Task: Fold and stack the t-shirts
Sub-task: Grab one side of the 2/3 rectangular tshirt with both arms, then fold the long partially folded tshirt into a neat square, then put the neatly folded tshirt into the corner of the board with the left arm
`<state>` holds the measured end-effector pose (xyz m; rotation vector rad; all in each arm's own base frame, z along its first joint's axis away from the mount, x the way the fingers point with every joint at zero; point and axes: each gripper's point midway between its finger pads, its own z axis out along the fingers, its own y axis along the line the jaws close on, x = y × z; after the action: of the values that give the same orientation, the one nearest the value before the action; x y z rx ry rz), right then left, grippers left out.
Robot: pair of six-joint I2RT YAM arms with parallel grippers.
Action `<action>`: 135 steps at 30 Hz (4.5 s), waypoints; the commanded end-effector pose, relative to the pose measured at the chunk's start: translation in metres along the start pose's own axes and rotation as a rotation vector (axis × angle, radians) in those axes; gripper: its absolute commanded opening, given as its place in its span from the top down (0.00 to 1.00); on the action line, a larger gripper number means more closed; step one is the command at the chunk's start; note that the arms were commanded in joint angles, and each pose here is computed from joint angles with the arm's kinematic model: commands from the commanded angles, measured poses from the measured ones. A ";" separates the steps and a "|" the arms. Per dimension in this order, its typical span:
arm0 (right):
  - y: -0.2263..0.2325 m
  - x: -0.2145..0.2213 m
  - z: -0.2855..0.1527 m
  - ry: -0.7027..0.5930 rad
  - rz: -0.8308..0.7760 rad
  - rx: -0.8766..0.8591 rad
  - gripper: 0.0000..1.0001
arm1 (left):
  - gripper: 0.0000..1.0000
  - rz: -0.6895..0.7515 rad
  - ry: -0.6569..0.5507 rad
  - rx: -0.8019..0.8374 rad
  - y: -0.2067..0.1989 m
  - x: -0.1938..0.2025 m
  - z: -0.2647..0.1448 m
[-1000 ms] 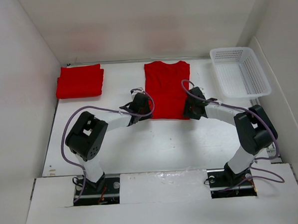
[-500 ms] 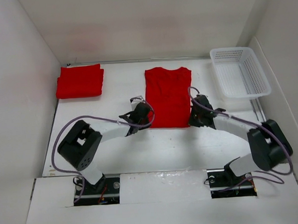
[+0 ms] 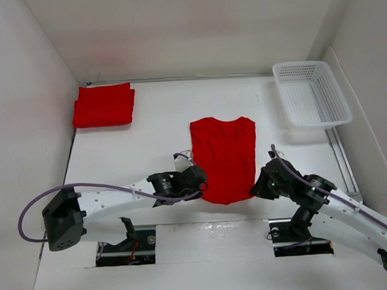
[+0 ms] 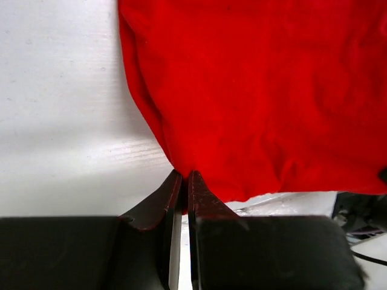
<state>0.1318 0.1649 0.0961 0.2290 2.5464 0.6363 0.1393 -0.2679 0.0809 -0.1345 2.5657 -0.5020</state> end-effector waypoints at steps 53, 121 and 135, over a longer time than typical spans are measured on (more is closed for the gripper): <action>-0.025 -0.276 0.064 -0.305 0.014 0.288 1.00 | 1.00 0.055 -0.380 -0.102 -0.027 -0.315 0.092; -0.038 -0.249 -0.038 -0.520 0.043 0.326 0.00 | 0.83 0.275 -0.065 -0.100 0.011 -0.223 0.205; -0.067 -0.251 -0.061 -0.573 0.050 0.396 0.00 | 1.00 0.389 -0.401 -0.073 0.019 -0.368 0.076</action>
<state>0.3151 0.0244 0.2117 0.5290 2.1160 0.0957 0.4693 -0.2344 0.0930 0.2022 2.3450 -0.2350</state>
